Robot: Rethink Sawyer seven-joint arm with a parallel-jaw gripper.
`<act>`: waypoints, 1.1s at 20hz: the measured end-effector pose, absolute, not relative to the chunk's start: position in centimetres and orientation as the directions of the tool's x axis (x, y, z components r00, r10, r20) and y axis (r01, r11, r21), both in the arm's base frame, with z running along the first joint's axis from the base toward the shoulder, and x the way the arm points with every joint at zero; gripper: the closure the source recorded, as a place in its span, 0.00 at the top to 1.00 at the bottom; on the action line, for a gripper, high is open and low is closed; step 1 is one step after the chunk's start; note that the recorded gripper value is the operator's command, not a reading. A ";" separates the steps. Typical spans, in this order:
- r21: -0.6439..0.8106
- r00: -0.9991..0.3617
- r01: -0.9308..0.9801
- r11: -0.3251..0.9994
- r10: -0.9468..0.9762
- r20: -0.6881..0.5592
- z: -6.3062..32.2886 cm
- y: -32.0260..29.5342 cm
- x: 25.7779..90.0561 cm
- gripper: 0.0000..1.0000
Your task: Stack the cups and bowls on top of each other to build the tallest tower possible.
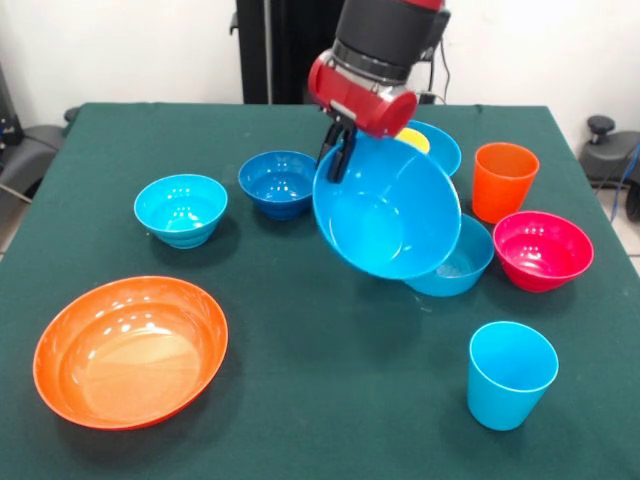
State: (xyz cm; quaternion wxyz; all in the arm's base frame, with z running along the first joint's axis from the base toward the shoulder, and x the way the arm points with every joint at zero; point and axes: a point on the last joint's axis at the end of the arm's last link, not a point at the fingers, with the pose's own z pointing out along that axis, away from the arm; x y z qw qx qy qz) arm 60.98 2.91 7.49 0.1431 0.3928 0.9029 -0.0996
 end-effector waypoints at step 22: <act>-0.030 -0.603 0.783 0.622 0.747 -0.280 12.5 1.1 61.3 0.00</act>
